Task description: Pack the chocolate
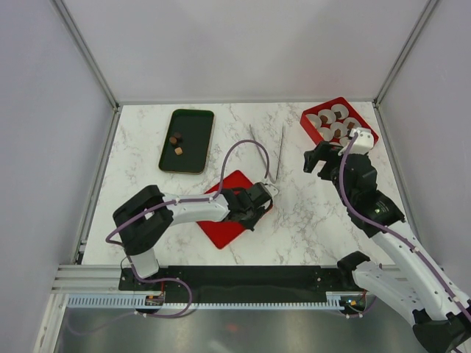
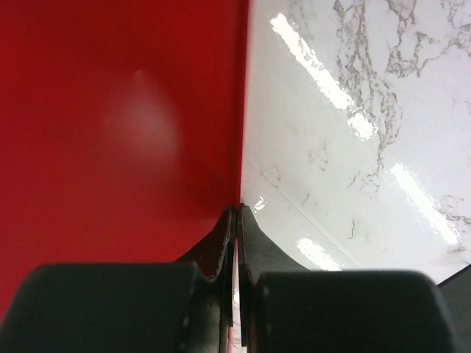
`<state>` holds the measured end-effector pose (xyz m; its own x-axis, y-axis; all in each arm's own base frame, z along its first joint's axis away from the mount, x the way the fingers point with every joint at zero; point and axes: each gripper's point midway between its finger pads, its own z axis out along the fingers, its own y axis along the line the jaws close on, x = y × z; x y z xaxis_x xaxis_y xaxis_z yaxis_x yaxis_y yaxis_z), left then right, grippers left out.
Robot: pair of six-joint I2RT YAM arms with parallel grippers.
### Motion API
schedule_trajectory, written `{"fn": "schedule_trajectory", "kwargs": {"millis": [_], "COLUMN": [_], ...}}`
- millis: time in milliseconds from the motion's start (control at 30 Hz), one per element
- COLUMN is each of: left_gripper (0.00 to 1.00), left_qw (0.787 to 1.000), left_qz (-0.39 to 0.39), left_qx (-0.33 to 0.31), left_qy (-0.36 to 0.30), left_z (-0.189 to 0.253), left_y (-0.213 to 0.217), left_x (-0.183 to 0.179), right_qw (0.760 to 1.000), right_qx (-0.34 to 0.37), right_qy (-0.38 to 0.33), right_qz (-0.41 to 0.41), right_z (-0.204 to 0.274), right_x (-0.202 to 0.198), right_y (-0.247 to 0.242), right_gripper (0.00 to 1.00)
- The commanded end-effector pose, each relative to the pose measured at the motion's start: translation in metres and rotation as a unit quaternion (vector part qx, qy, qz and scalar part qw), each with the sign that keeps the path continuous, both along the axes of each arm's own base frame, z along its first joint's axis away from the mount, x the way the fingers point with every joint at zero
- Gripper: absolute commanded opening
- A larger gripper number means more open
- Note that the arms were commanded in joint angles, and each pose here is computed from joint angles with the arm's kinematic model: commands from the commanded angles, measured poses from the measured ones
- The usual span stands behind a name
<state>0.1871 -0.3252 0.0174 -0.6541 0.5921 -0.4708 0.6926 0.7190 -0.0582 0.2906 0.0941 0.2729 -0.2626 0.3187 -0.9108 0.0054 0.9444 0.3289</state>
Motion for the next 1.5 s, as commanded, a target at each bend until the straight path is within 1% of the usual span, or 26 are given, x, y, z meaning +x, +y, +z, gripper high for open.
{"fn": "schedule_trajectory", "kwargs": {"millis": [0, 167, 233, 267, 367, 500, 600, 633, 700, 733, 767, 833, 867, 900, 933, 967, 1067, 1100, 1133, 1167, 1200, 1267, 1333, 1367, 1400, 1467], "left_gripper": [0.03, 0.02, 0.03, 0.02, 0.03, 0.03, 0.03, 0.02, 0.03, 0.03, 0.03, 0.03, 0.03, 0.02, 0.03, 0.03, 0.03, 0.03, 0.03, 0.03, 0.02, 0.03, 0.03, 0.03, 0.03, 0.03], "left_qw": [1.000, 0.995, 0.987, 0.985, 0.969, 0.942, 0.926, 0.917, 0.909, 0.904, 0.901, 0.899, 0.897, 0.895, 0.893, 0.890, 0.888, 0.889, 0.890, 0.894, 0.895, 0.896, 0.899, 0.899, 0.901, 0.902], "left_qz": [0.023, 0.052, 0.071, 0.081, 0.122, 0.137, 0.144, 0.145, 0.139, 0.132, 0.133, 0.095, 0.086, 0.063, 0.052, 0.029, 0.001, -0.010, -0.011, -0.010, -0.014, -0.019, -0.017, -0.019, -0.018, -0.018], "left_qx": [-0.001, -0.083, -0.135, -0.147, -0.212, -0.304, -0.345, -0.368, -0.388, -0.403, -0.409, -0.427, -0.434, -0.442, -0.448, -0.456, -0.458, -0.458, -0.455, -0.446, -0.445, -0.440, -0.434, -0.433, -0.428, -0.426], "left_qy": [-0.007, -0.031, -0.040, -0.039, -0.032, -0.034, -0.046, -0.057, -0.058, -0.057, -0.054, -0.027, -0.026, -0.010, -0.003, 0.009, 0.028, 0.028, 0.030, 0.041, 0.042, 0.054, 0.063, 0.064, 0.067, 0.070], "left_z": [0.018, 0.106, 0.150, 0.161, 0.202, 0.262, 0.292, 0.309, 0.323, 0.333, 0.336, 0.345, 0.350, 0.354, 0.358, 0.363, 0.368, 0.370, 0.369, 0.364, 0.363, 0.358, 0.352, 0.352, 0.348, 0.346], "left_y": [0.001, -0.013, -0.017, -0.016, -0.009, -0.003, 0.004, 0.008, 0.012, 0.015, 0.019, 0.017, 0.020, 0.019, 0.020, 0.021, 0.026, 0.028, 0.030, 0.033, 0.034, 0.037, 0.039, 0.040, 0.041, 0.042], "left_x": [0.003, 0.012, 0.018, 0.019, 0.032, 0.032, 0.034, 0.033, 0.034, 0.032, 0.035, 0.023, 0.021, 0.011, 0.006, -0.005, -0.021, -0.026, -0.029, -0.033, -0.036, -0.042, -0.046, -0.048, -0.049, -0.050], "right_qw": [0.999, 0.995, 0.992, 0.991, 0.986, 0.979, 0.969, 0.965, 0.946, 0.938, 0.921, 0.914, 0.905, 0.901, 0.898, 0.888, 0.846, 0.802, 0.776, 0.762, 0.746, 0.757, 0.762, 0.758, 0.747, 0.742], "right_qx": [0.026, 0.054, 0.062, 0.066, 0.075, 0.091, 0.108, 0.117, 0.146, 0.152, 0.161, 0.163, 0.162, 0.161, 0.148, 0.139, 0.064, 0.034, -0.015, -0.034, -0.056, -0.107, -0.146, -0.162, -0.197, -0.231], "right_qy": [-0.019, -0.028, -0.027, -0.028, -0.015, -0.009, -0.022, -0.023, -0.048, -0.050, -0.080, -0.090, -0.120, -0.129, -0.145, -0.183, -0.254, -0.263, -0.289, -0.259, -0.272, -0.249, -0.266, -0.273, -0.299, -0.308], "right_qz": [0.029, 0.075, 0.102, 0.112, 0.148, 0.181, 0.221, 0.235, 0.287, 0.306, 0.346, 0.360, 0.373, 0.382, 0.389, 0.399, 0.464, 0.536, 0.560, 0.593, 0.606, 0.595, 0.572, 0.569, 0.560, 0.549], "right_z": [0.026, 0.043, 0.047, 0.048, 0.045, 0.047, 0.055, 0.054, 0.068, 0.062, 0.074, 0.073, 0.084, 0.083, 0.084, 0.097, 0.103, 0.101, 0.101, 0.086, 0.104, 0.090, 0.097, 0.097, 0.100, 0.099], "right_x": [0.002, -0.001, -0.004, -0.006, -0.013, -0.024, -0.035, -0.039, -0.048, -0.051, -0.059, -0.060, -0.061, -0.061, -0.059, -0.059, -0.071, -0.090, -0.092, -0.097, -0.100, -0.079, -0.066, -0.065, -0.065, -0.063], "right_y": [0.013, 0.032, 0.042, 0.045, 0.057, 0.067, 0.078, 0.082, 0.099, 0.105, 0.115, 0.119, 0.122, 0.124, 0.126, 0.126, 0.136, 0.148, 0.151, 0.153, 0.154, 0.151, 0.146, 0.144, 0.141, 0.134], "right_gripper": [0.98, 0.98, 0.98, 0.98, 0.98, 0.98, 0.98, 0.98, 0.98, 0.98, 0.98, 0.98, 0.98, 0.98, 0.98, 0.98, 0.98, 0.98, 0.98, 0.98, 0.98, 0.97, 0.96, 0.97, 0.97, 0.98]}}
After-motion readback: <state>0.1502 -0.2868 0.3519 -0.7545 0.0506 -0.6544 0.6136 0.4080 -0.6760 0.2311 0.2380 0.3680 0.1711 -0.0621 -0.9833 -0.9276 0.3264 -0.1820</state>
